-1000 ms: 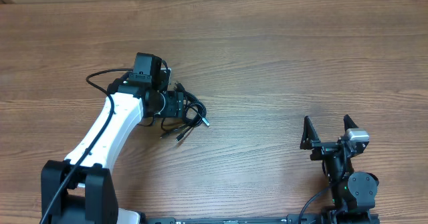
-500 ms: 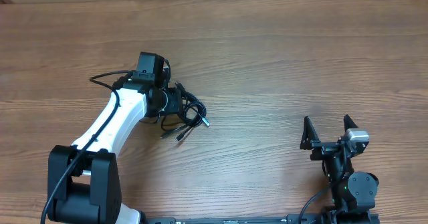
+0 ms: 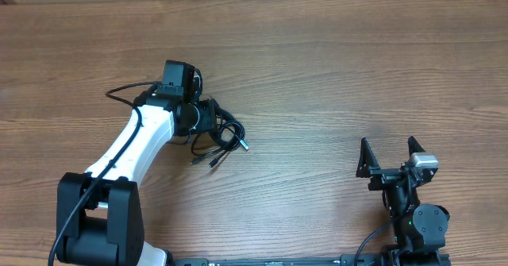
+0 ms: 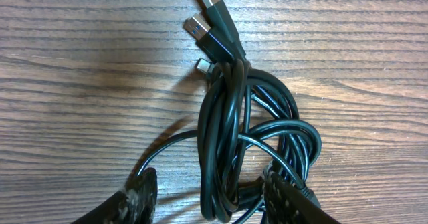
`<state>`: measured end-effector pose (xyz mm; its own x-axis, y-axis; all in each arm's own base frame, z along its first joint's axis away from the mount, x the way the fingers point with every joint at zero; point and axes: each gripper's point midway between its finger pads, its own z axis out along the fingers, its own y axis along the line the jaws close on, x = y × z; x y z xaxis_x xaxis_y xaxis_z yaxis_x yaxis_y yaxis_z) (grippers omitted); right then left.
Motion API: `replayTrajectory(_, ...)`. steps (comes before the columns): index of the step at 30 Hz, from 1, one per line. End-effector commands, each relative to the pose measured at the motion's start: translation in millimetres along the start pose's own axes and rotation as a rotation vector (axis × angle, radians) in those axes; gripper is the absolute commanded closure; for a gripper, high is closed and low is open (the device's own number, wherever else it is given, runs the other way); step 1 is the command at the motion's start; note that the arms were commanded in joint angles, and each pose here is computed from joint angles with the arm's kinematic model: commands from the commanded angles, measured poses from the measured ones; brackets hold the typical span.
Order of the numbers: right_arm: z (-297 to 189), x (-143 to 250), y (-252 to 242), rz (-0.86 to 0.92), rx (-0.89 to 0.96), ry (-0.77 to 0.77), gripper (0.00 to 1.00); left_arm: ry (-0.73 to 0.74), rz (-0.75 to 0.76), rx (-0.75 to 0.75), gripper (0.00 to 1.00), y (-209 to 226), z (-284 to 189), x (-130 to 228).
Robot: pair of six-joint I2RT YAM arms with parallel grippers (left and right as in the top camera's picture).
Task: Untangle cables
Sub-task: 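Lower the left gripper and close it on the cable bundle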
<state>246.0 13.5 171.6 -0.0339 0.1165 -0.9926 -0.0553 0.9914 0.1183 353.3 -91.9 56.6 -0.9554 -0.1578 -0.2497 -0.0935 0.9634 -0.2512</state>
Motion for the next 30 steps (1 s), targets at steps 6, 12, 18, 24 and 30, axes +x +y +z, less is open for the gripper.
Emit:
replayTrajectory(6, 0, 2, -1, -0.003, 0.003, -0.003, 0.00, -0.014, -0.002, -0.005, 0.48, -3, 0, -6)
replayTrajectory(12, 0, 2, -1, -0.003, 0.003, -0.003, 0.00, -0.001, -0.004, -0.009, 0.50, -1, 3, -2)
replayTrajectory(18, 0, 2, -1, -0.003, 0.003, -0.003, 0.00, -0.031, -0.037, 0.006, 0.53, -4, 3, -9)
replayTrajectory(24, 0, 2, -1, -0.003, 0.003, -0.003, 0.00, -0.019, -0.039, -0.001, 0.56, -2, 5, -5)
replayTrajectory(30, 0, 2, -1, -0.003, 0.003, -0.003, 0.00, 0.014, -0.062, -0.014, 0.59, 3, 13, 6)
